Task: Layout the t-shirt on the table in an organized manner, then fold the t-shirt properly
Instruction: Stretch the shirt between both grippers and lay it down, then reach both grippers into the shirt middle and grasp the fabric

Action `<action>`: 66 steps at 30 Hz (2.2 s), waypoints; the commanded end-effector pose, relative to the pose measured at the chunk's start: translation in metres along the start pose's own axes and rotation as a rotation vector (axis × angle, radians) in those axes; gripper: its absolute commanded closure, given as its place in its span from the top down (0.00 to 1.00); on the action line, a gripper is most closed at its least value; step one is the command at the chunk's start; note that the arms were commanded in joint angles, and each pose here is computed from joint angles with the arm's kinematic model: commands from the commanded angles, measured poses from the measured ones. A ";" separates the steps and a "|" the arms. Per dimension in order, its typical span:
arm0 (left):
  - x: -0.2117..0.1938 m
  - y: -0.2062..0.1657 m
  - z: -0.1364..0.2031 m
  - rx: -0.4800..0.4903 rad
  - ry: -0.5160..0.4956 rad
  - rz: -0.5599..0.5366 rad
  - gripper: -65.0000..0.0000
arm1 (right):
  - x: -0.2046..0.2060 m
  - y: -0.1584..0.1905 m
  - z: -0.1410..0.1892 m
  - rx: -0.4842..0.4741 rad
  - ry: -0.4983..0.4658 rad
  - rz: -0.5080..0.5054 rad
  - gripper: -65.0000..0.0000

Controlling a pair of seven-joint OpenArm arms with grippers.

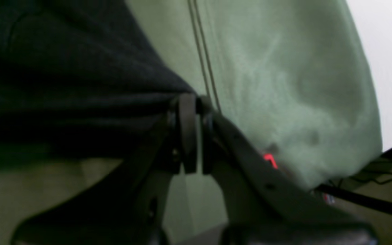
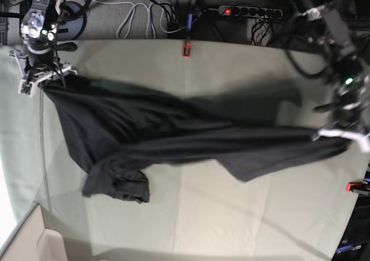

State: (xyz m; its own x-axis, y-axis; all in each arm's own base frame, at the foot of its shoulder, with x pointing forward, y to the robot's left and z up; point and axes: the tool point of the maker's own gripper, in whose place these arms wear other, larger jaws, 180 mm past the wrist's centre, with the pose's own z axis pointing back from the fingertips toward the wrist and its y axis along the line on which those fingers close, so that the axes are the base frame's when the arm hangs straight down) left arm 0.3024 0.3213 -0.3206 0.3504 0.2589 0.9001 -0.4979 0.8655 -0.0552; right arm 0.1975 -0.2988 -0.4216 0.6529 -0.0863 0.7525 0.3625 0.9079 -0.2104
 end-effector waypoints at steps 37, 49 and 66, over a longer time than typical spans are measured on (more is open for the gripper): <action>-0.028 0.114 0.008 0.264 0.061 0.084 0.00 | 0.035 -0.003 0.025 -0.001 -0.118 0.021 0.53; -0.042 0.110 0.008 0.261 0.092 0.103 0.00 | 0.089 0.162 -0.012 0.351 -0.087 0.122 0.54; -0.050 0.113 0.009 0.265 0.113 0.100 0.00 | 0.067 0.253 -0.049 0.479 0.043 0.201 0.49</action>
State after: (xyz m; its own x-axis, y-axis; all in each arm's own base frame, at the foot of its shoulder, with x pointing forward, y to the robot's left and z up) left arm 0.2148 0.3938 -0.3836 0.3967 0.4328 0.8095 -0.7203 0.6935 -0.0178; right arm 0.3533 -0.0971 -0.4678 0.7388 0.1045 0.6658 -0.1108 0.9933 -0.0329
